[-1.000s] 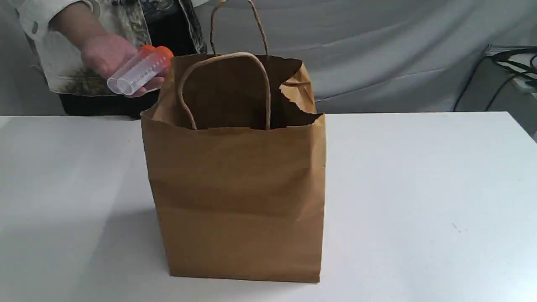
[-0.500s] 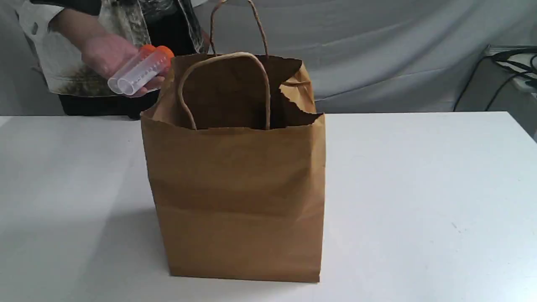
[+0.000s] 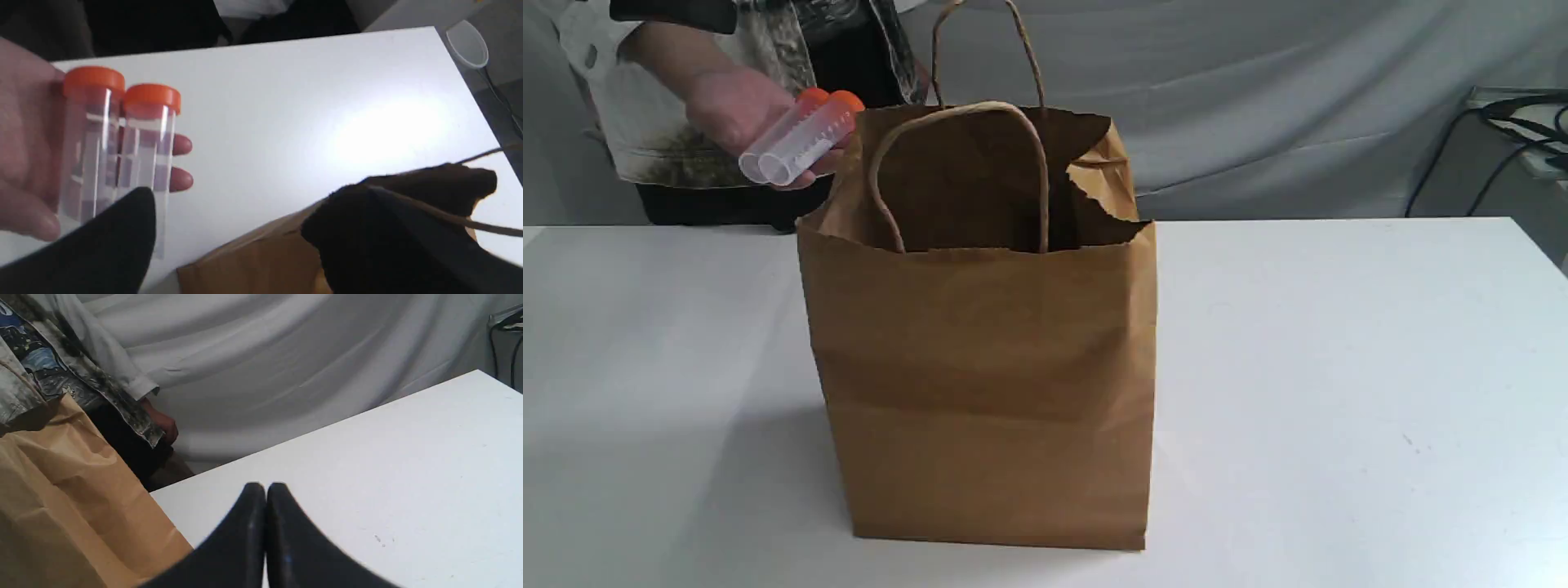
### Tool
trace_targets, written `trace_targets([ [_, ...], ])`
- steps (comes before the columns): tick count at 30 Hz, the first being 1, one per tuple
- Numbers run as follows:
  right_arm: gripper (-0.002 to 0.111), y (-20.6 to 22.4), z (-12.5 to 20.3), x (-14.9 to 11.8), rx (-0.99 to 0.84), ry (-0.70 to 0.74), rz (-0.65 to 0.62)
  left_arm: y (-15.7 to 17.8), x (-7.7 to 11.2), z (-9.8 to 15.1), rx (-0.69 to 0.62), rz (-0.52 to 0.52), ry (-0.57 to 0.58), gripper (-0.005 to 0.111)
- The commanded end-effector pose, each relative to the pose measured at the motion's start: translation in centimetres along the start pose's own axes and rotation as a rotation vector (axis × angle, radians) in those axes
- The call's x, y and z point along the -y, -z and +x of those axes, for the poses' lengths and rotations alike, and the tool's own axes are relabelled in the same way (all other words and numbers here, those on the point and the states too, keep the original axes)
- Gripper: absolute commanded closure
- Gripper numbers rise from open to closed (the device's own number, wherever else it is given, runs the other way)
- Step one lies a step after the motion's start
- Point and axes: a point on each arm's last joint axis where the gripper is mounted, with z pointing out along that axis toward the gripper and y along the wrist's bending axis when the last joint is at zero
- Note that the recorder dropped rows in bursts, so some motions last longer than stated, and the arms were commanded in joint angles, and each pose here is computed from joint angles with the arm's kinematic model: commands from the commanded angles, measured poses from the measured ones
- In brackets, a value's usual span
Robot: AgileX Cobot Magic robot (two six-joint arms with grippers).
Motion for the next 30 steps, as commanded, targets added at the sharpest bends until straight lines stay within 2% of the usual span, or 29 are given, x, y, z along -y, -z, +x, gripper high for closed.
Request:
trace_targets([
  [1,0.108,0.0,0.0,0.0,0.006,0.012,-0.004,-0.4,0.0,0.2,-0.025,0.011,0.026,0.036],
  [4,0.108,0.0,0.0,0.0,0.006,0.012,-0.004,-0.5,-0.1,-0.3,0.023,0.001,0.028,0.036],
  [8,0.108,0.0,0.0,0.0,0.006,0.012,-0.004,-1.9,0.0,0.1,-0.022,0.057,0.056,0.036],
  [13,0.108,0.0,0.0,0.0,0.006,0.01,-0.004,-5.0,1.6,1.0,-0.103,0.091,-0.021,0.033],
  [16,0.108,0.0,0.0,0.0,0.006,0.01,-0.004,-6.2,1.9,1.1,-0.114,0.082,-0.049,0.033],
  [21,0.108,0.0,0.1,0.0,-0.003,0.01,-0.001,-5.9,1.4,0.6,-0.127,-0.006,-0.109,0.033],
  [26,0.108,0.0,0.2,0.1,-0.008,0.01,0.001,-4.5,2.2,0.2,-0.096,-0.009,-0.133,0.033],
  [30,0.108,0.0,0.2,0.1,-0.008,0.012,0.001,-4.7,2.7,0.3,-0.1,0.001,-0.137,0.033],
])
